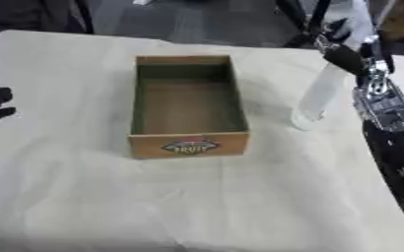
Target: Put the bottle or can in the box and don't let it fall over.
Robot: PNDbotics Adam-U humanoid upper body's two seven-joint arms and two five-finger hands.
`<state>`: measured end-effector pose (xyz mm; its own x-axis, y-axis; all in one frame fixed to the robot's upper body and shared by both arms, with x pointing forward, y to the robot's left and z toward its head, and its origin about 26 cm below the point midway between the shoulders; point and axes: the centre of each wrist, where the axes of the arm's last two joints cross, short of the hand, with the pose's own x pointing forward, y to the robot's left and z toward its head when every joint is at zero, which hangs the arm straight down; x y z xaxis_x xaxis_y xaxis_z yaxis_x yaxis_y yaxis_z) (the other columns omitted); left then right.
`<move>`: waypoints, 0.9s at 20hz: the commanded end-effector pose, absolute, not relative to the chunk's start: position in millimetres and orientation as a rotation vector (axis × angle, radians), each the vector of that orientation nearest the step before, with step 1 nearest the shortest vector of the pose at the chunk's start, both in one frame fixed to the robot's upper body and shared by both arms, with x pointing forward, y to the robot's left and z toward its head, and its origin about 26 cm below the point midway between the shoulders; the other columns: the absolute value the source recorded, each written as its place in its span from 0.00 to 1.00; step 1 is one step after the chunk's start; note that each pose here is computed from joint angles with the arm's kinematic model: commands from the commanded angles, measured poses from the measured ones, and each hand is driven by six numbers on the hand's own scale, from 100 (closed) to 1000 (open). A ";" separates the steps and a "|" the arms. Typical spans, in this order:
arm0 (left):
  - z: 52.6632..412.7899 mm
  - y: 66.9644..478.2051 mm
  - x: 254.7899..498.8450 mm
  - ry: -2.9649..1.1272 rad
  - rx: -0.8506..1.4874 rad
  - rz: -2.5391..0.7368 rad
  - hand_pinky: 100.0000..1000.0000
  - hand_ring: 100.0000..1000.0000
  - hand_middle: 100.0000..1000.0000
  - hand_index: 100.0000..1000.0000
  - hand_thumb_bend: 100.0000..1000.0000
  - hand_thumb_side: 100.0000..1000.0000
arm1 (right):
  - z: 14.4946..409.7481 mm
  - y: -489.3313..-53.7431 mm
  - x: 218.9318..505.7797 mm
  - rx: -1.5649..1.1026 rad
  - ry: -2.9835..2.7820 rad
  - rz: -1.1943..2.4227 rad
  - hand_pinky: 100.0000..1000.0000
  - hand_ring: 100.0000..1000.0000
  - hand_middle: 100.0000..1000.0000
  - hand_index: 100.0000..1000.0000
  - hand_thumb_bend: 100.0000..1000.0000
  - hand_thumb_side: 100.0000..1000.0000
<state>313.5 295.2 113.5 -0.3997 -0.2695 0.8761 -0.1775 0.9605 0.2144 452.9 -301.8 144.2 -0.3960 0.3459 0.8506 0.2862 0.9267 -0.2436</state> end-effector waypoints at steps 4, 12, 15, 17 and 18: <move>118.9 296.2 313.9 -2.012 0.321 -0.105 0.72 0.75 0.63 0.80 0.43 0.72 | 166.4 -307.2 453.5 -0.475 -2.058 -0.014 0.35 0.29 0.03 0.24 0.28 0.54; 117.9 296.6 313.4 -2.009 0.322 -0.105 0.72 0.75 0.63 0.80 0.44 0.72 | 193.7 -284.1 453.9 -0.367 -2.142 0.041 0.35 0.29 0.03 0.23 0.38 0.53; 117.0 296.6 313.1 -2.006 0.321 -0.106 0.72 0.75 0.62 0.80 0.43 0.72 | 207.3 -268.2 454.4 -0.302 -2.181 0.082 0.35 0.29 0.03 0.23 0.26 0.54; 116.4 296.3 313.0 -2.004 0.318 -0.108 0.72 0.75 0.62 0.80 0.44 0.72 | 216.3 -255.0 455.2 -0.260 -2.204 0.121 0.35 0.29 0.03 0.23 0.26 0.55; 116.0 296.0 313.0 -2.003 0.316 -0.109 0.72 0.75 0.62 0.80 0.44 0.72 | 220.2 -247.8 455.7 -0.240 -2.214 0.144 0.36 0.29 0.03 0.23 0.26 0.55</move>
<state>312.3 295.9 111.5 -0.3936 -0.2702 0.8787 -0.1780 0.9601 0.2155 456.9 -253.4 198.8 -0.5443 0.2318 0.8063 0.1415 0.9727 -0.1841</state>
